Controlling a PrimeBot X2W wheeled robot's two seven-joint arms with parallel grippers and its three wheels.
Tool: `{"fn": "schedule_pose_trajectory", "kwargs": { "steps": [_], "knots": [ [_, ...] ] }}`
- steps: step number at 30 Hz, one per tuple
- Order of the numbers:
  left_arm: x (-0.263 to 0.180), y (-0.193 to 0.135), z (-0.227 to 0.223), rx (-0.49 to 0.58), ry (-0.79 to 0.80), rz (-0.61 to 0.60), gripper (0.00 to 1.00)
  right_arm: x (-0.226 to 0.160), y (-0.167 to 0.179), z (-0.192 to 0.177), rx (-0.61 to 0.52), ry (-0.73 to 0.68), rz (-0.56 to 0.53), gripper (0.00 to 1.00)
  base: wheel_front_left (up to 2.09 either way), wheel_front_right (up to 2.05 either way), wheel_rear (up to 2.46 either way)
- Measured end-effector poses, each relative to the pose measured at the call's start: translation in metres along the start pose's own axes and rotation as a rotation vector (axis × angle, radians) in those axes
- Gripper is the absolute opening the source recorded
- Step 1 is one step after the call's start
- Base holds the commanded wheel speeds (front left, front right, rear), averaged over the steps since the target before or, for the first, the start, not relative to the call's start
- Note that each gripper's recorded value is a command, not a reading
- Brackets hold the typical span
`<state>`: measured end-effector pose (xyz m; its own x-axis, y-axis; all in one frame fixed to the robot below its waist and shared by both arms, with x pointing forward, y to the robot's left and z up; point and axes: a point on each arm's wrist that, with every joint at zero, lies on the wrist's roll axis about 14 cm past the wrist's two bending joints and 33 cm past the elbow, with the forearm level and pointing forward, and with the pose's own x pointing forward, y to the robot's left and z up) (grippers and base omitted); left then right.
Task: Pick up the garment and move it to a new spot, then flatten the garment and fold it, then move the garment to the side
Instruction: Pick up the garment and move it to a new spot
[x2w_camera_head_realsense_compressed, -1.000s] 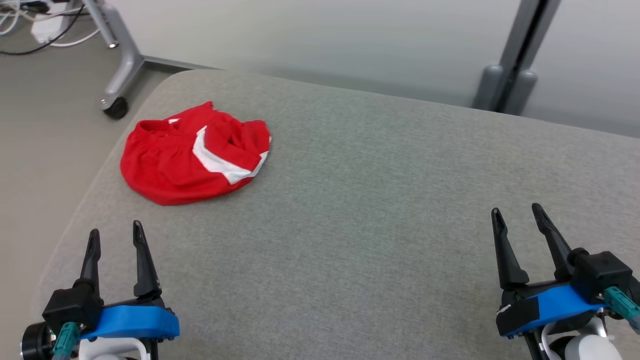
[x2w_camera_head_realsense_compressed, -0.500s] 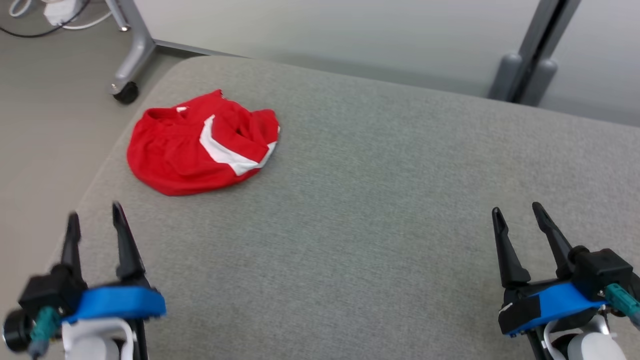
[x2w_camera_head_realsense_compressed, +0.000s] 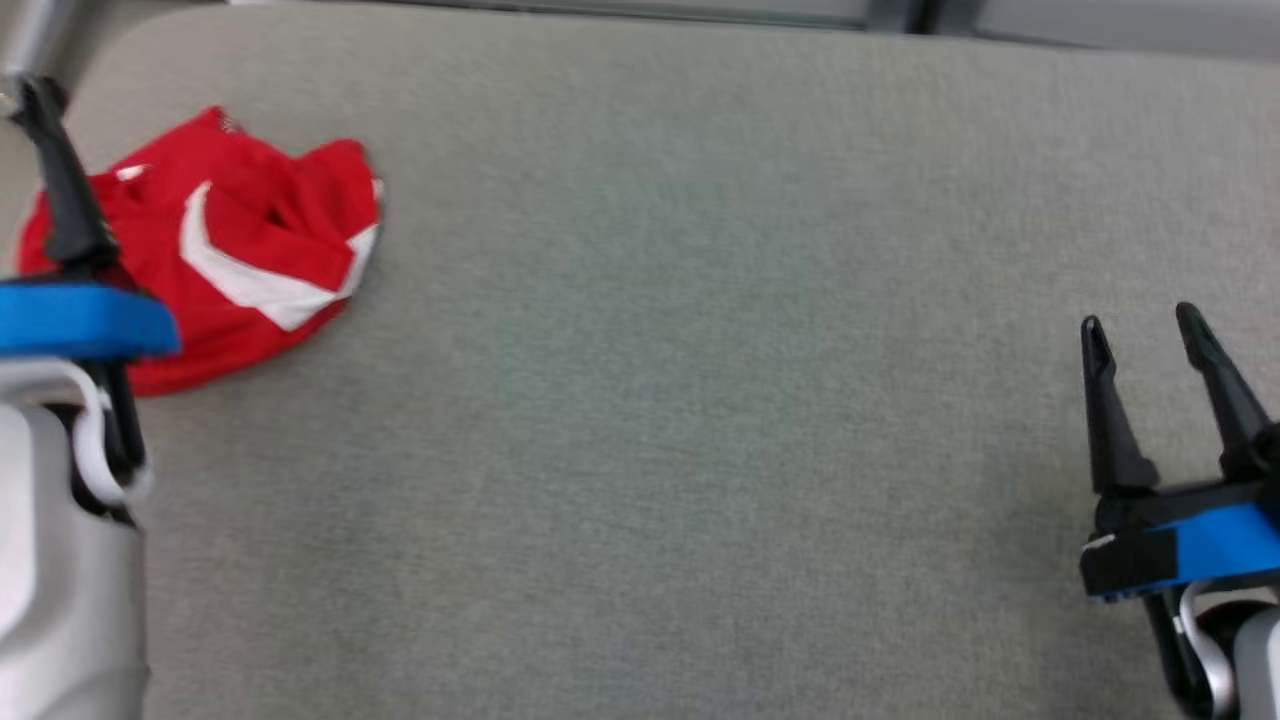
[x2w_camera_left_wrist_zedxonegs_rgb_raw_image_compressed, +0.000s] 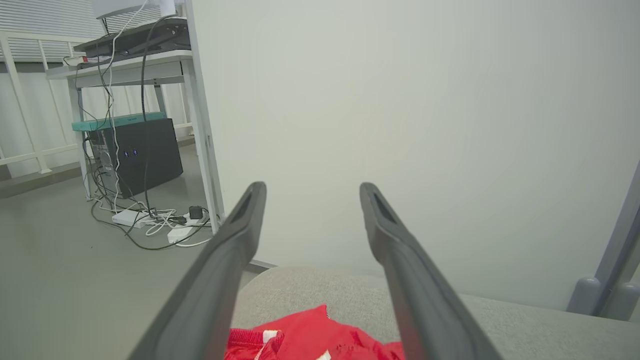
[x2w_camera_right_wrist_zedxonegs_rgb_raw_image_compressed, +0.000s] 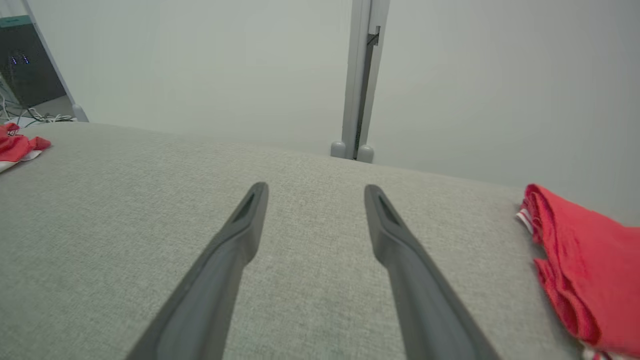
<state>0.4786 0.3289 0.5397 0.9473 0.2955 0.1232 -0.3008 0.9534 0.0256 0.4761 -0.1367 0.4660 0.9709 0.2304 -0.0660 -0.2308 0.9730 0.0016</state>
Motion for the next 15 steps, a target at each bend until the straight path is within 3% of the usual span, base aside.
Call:
{"fn": "schedule_pose_trajectory", "kwargs": {
  "steps": [7,15],
  "knots": [
    [0.047,-0.019,-0.043,0.020,0.128,-0.039,1.00,-0.002,-0.036,-0.013,-0.035,0.033,-0.082,1.00,0.00,0.00,0.00],
    [0.031,-0.014,-0.134,0.003,0.459,-0.016,1.00,-0.001,-0.046,-0.025,-0.041,0.056,-0.102,1.00,0.00,0.00,0.00]
  ]
}}
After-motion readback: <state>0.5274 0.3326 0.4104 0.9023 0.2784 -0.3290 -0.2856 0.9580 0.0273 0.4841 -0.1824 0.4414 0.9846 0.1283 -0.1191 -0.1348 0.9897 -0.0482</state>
